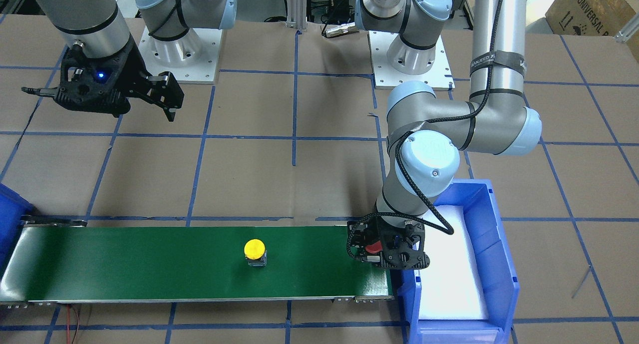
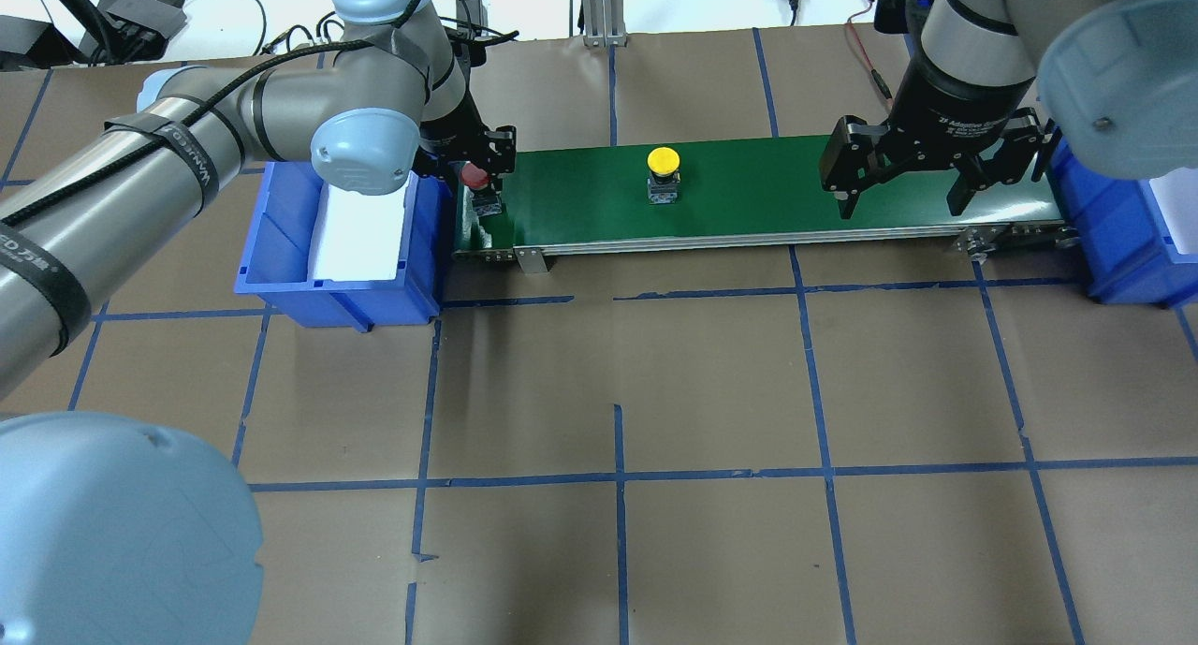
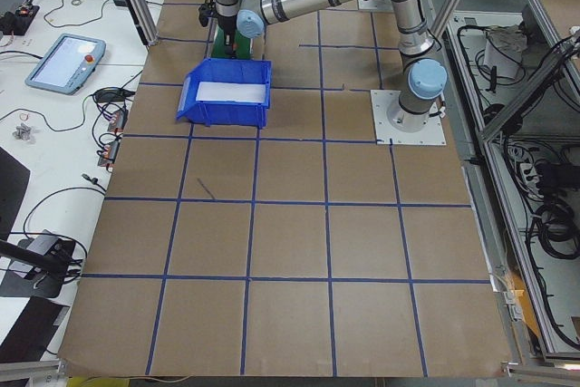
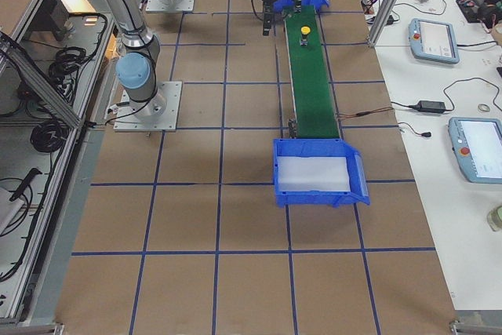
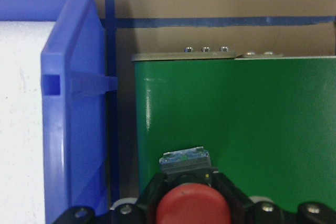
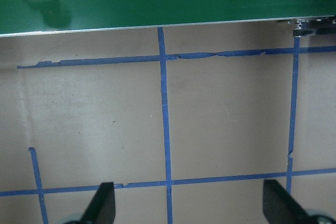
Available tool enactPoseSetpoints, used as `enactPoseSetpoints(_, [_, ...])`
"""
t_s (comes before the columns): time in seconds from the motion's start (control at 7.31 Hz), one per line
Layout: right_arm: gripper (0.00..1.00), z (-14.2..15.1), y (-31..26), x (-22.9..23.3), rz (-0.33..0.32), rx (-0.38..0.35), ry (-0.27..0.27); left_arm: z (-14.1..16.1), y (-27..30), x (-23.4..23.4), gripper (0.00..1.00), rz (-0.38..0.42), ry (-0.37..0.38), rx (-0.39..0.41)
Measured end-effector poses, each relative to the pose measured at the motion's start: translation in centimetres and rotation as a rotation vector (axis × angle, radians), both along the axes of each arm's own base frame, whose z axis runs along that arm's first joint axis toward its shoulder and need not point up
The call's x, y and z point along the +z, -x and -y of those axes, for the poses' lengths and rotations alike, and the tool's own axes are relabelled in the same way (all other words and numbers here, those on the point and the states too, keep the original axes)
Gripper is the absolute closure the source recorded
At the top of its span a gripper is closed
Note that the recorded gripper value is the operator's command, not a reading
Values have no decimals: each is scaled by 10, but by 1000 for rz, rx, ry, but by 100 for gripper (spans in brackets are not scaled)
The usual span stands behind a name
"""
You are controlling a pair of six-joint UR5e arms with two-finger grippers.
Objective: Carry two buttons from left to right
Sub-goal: 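Place the red button on the conveyor and open the left gripper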
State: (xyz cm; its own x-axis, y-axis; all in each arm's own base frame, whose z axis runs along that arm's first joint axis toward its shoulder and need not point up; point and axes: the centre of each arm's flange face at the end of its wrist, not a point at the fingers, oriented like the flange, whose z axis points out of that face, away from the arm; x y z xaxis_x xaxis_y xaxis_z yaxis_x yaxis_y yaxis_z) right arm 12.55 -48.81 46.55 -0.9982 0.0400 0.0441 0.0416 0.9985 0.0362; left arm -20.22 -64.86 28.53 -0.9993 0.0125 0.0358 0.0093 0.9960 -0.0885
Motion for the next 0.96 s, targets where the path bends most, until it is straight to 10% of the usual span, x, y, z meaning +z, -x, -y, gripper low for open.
enactPoseSetpoints(0.41, [0, 0, 0, 0, 0, 0, 0, -27, -3, 65, 0, 5, 29, -5])
enactPoseSetpoints(0.96, [0, 2, 0, 1, 3, 0, 2, -145, -20, 185, 0, 19, -59, -1])
